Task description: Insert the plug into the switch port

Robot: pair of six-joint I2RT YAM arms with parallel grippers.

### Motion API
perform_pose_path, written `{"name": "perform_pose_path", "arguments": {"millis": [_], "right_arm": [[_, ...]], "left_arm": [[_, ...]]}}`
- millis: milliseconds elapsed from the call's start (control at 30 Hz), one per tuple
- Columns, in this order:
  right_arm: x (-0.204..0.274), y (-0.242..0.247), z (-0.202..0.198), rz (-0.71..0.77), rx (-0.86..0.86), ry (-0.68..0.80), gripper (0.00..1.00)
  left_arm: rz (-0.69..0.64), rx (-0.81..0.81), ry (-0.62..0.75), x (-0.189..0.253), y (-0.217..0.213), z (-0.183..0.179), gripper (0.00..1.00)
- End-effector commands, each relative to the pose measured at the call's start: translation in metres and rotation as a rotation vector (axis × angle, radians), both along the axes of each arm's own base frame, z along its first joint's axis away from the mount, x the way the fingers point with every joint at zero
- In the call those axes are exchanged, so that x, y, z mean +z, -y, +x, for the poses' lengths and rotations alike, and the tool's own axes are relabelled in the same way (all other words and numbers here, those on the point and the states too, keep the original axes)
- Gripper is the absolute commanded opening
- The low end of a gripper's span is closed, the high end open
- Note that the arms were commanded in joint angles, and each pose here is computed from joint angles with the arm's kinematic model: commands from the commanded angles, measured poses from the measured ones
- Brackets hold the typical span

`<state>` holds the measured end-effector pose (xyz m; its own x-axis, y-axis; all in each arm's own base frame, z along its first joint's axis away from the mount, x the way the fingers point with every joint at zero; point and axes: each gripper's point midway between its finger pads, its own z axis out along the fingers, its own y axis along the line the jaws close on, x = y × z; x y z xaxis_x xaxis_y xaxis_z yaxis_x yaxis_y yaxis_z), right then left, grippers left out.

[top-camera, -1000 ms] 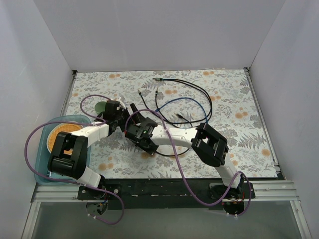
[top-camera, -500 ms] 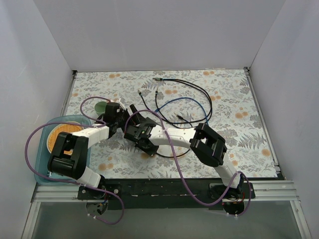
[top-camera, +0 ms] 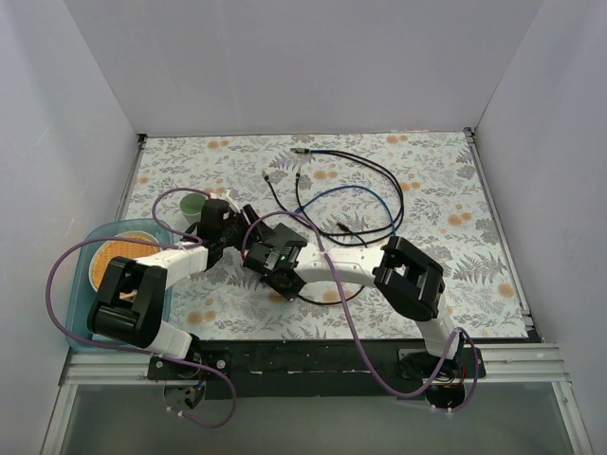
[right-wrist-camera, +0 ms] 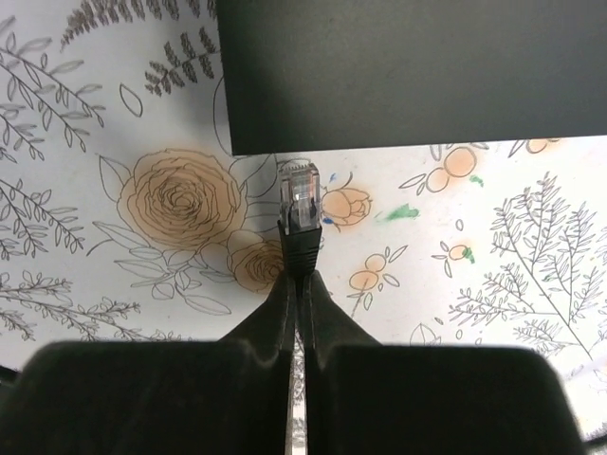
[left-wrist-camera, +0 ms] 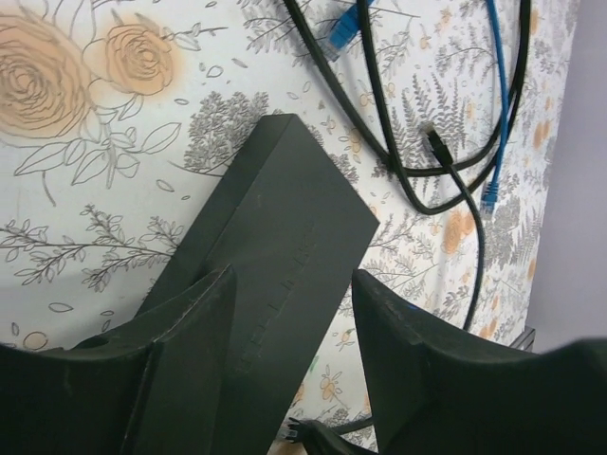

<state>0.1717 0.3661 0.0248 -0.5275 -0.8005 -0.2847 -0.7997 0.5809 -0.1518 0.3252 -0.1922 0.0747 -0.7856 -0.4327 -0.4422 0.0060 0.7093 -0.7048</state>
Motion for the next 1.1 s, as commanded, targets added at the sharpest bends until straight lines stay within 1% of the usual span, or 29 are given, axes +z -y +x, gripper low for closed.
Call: {"name": "perform_pose_path", "arguments": {"millis": [0,67,167,300,467,633,767,933,1067], "right_arm": [[0.047,-0.035,0.047,0.305,-0.179,0.166,0.01],[0.055,-0.036,0.047,0.344,-0.18,0.177,0.01],[0.058,-0.033,0.045,0.36,-0.181,0.179,0.01],[0.055,-0.032,0.042,0.363,-0.179,0.165,0.01],[0.052,-0.027,0.038,0.36,-0.173,0.155,0.01],[0.051,-0.016,0.033,0.354,-0.164,0.154,0.01],[0.055,-0.007,0.029,0.365,-0.167,0.153,0.01],[0.051,-0.007,0.021,0.363,-0.146,0.108,0.01],[0.044,-0.001,0.014,0.33,-0.13,0.072,0.01]], "left_arm": [[0.045,-0.06,-0.167,-0.039,-0.005,-0.043,0.51],[0.029,-0.059,-0.15,-0.036,-0.007,-0.039,0.51],[0.014,-0.061,-0.139,-0.033,-0.009,-0.037,0.51],[0.011,-0.042,-0.153,-0.038,-0.015,-0.044,0.5],[-0.019,-0.006,-0.107,-0.03,-0.023,-0.041,0.5],[-0.039,0.023,-0.034,-0.008,-0.029,-0.024,0.5],[-0.023,0.06,-0.009,-0.001,-0.039,-0.009,0.49],[-0.028,0.066,-0.033,-0.011,-0.044,-0.007,0.48],[-0.011,0.07,-0.04,-0.02,-0.047,-0.01,0.47]]}}
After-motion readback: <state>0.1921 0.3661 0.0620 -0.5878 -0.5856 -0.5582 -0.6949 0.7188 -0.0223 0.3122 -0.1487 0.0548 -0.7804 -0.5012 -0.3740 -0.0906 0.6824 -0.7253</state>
